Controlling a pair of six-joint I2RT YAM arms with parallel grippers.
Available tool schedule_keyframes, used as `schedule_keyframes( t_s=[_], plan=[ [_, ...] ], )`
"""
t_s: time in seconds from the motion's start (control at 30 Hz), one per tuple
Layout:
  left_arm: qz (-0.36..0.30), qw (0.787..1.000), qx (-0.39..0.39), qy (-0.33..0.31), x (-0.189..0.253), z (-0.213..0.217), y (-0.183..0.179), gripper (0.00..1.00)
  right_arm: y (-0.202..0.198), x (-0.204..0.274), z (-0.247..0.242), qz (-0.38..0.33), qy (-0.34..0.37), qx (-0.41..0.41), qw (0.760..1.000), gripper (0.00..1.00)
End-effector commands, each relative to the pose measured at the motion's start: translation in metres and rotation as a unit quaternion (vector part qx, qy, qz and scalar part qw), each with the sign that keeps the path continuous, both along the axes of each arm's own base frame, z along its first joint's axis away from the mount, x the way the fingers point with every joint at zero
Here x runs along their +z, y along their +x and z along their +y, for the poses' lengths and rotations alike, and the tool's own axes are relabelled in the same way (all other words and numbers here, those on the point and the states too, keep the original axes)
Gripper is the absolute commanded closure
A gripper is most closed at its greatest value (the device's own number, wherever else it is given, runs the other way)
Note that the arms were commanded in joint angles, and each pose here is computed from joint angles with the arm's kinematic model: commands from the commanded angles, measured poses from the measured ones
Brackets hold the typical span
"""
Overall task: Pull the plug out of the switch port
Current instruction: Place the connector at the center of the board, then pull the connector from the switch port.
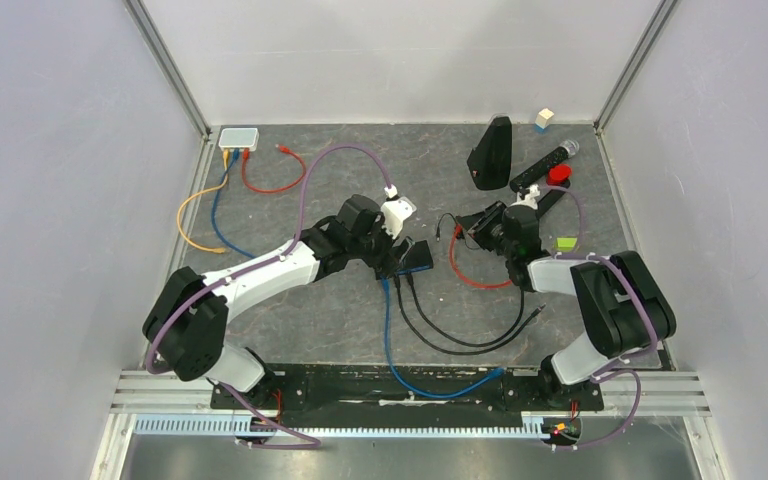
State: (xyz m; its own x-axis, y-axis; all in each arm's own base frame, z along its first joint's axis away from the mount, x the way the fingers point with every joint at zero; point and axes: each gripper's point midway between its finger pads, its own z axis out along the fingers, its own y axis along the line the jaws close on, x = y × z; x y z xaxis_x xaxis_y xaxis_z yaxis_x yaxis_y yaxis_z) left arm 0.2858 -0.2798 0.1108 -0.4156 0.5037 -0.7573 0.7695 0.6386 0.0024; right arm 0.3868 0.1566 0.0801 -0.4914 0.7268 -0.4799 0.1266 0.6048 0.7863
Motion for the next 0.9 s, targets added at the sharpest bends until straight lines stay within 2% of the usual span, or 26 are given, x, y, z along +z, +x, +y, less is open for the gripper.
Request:
schedule_keyframes(
  t_s=[0.0,0.13,0.3,0.47,0.67,0.87],
  plan=[
    [-0.002,1.000,0.007,-0.013,0.007,-0.005,0.004,0.14,-0.005,-0.002,0.006,-0.007,-0.008,0.020,1.000,0.65],
    [-0.003,1.000,0.006,-0.010,0.005,-0.004,0.004,0.13,-0.004,0.017,0.017,-0.037,-0.004,0.058,0.998,0.55],
    [-0.007,1.000,0.007,0.006,0.002,0.001,0.005,0.13,-0.006,0.049,0.026,-0.076,-0.026,0.104,0.991,0.52],
    [-0.010,1.000,0.009,0.028,-0.004,0.009,0.005,0.13,-0.023,0.055,0.020,-0.082,-0.081,0.140,0.983,0.33],
    [-0.013,0.998,0.009,0.054,-0.010,0.014,0.009,0.13,-0.056,0.029,0.000,-0.036,-0.123,0.147,0.981,0.30],
    [-0.003,0.995,-0.022,0.093,-0.019,0.010,0.015,0.11,-0.103,0.005,0.020,-0.007,-0.067,0.225,0.972,0.29]
  ],
)
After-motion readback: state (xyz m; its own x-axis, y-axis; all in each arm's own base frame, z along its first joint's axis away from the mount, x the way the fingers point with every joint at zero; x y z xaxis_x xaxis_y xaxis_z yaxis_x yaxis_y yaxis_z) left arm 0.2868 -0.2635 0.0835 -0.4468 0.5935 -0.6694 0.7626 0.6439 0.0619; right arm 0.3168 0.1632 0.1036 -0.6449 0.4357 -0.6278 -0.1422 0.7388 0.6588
